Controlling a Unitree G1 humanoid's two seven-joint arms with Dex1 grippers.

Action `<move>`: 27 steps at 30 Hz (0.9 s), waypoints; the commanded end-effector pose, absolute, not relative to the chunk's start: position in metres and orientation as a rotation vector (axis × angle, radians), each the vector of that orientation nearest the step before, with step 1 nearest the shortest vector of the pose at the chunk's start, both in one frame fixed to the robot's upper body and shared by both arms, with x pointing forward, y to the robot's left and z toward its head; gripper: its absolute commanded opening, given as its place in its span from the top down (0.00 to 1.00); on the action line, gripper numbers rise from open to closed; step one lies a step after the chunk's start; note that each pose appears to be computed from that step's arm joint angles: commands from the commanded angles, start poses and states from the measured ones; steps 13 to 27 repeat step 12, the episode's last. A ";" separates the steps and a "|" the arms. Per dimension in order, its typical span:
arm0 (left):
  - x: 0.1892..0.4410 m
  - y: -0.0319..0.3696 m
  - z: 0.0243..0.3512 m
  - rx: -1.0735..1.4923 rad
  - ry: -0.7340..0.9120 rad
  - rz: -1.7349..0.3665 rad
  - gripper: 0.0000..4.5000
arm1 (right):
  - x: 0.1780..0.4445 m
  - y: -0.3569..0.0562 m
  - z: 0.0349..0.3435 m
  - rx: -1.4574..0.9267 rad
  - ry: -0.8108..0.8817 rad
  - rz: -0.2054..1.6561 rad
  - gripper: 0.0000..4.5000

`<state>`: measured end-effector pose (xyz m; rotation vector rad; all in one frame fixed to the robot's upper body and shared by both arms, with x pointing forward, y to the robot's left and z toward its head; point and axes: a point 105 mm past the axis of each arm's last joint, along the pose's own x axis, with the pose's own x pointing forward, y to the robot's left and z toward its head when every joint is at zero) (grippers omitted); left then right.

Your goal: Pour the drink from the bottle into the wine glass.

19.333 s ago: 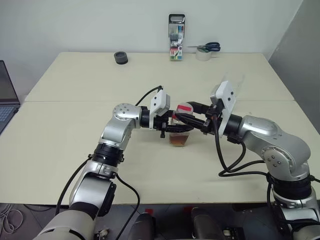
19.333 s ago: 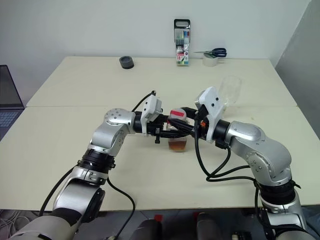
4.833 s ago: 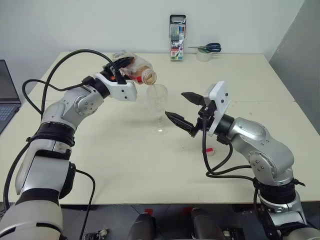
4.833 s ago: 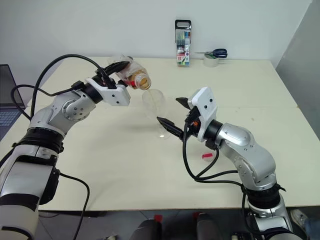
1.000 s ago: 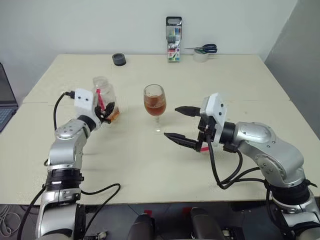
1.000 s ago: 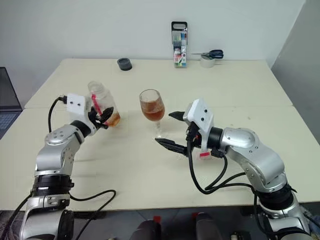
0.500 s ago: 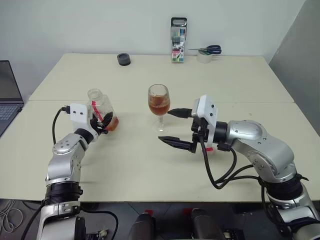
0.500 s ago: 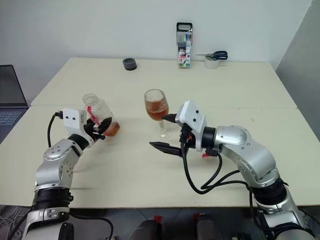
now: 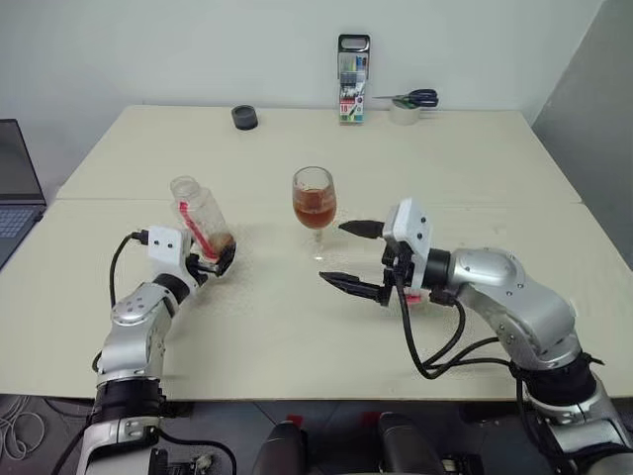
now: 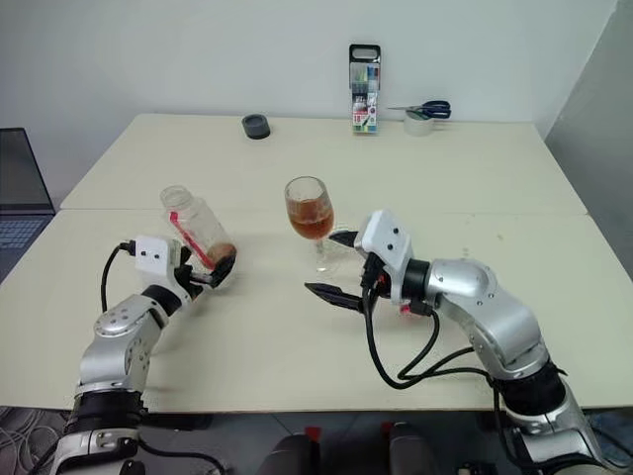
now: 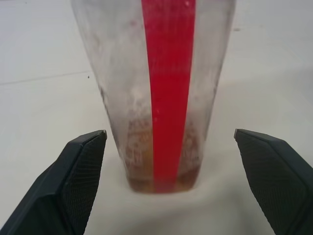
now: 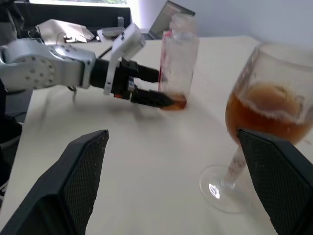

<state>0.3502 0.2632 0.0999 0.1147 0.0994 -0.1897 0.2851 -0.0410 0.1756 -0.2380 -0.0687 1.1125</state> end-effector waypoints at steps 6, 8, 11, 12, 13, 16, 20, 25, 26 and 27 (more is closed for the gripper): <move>0.325 0.263 0.108 0.168 0.042 -0.075 0.01 | 0.301 -0.087 0.144 -0.069 -0.171 0.676 0.00; 0.320 0.259 0.109 0.155 0.018 -0.080 0.01 | 0.303 -0.092 0.139 -0.019 -0.188 0.584 0.00; 0.319 0.256 0.111 0.156 0.003 -0.084 0.01 | 0.305 -0.091 0.134 -0.023 -0.195 0.549 0.00; 0.319 0.256 0.112 0.154 -0.007 -0.083 0.01 | 0.305 -0.090 0.134 -0.028 -0.196 0.548 0.00; 0.319 0.256 0.112 0.154 -0.007 -0.083 0.01 | 0.305 -0.090 0.134 -0.028 -0.196 0.548 0.00; 0.319 0.256 0.112 0.154 -0.007 -0.083 0.01 | 0.305 -0.090 0.134 -0.028 -0.196 0.548 0.00; 0.319 0.256 0.112 0.154 -0.007 -0.083 0.01 | 0.305 -0.090 0.134 -0.028 -0.196 0.548 0.00; 0.319 0.256 0.112 0.154 -0.007 -0.083 0.01 | 0.305 -0.090 0.134 -0.028 -0.196 0.548 0.00; 0.319 0.256 0.112 0.154 -0.007 -0.083 0.01 | 0.305 -0.090 0.134 -0.028 -0.196 0.548 0.00; 0.319 0.256 0.112 0.154 -0.007 -0.083 0.01 | 0.305 -0.090 0.134 -0.028 -0.196 0.548 0.00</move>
